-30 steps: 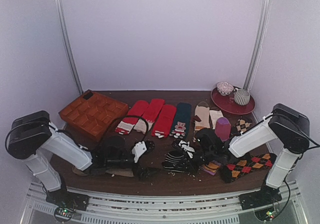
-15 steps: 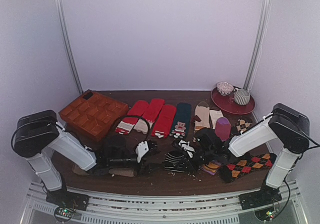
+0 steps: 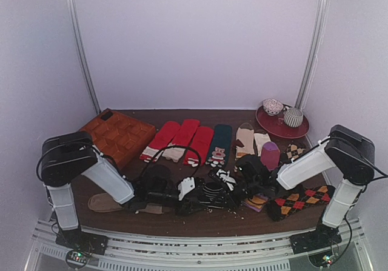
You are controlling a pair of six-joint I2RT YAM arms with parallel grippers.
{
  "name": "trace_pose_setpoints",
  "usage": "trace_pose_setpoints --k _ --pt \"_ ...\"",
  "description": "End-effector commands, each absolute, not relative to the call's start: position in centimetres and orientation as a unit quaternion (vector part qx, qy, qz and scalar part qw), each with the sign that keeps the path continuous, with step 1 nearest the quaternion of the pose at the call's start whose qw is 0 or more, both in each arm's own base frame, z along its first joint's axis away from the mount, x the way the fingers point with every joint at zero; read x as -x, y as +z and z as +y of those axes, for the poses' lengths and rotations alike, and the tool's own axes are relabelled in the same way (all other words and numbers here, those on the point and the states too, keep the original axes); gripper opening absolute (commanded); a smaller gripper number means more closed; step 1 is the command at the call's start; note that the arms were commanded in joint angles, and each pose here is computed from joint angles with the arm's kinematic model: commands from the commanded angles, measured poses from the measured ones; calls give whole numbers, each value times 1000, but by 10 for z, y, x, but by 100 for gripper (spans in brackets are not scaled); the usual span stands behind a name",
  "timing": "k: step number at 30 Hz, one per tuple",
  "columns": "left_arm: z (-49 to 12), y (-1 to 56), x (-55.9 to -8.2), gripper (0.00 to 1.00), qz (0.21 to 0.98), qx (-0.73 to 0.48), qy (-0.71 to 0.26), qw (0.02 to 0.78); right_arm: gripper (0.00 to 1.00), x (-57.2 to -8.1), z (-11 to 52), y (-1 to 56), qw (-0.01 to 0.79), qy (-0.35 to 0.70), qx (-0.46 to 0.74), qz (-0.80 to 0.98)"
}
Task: Roll the socks
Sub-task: Roll the sock at the center of the board.
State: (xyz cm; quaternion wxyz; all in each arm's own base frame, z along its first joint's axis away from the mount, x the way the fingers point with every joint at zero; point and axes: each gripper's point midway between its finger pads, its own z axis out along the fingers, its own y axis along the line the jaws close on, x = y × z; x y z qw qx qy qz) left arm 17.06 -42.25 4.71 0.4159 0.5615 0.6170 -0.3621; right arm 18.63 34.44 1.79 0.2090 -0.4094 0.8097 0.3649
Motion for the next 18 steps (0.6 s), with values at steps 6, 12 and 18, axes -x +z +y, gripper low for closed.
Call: trace_pose_setpoints --k 6,12,18 --pt "-430 22 -168 36 622 -576 -362 388 3 -160 298 -42 110 286 392 868" --pt "-425 8 -163 35 630 -581 -362 365 3 -160 297 -43 108 285 392 868" --pt "-426 9 -156 18 627 -589 -374 346 3 -162 299 -42 111 287 390 868"
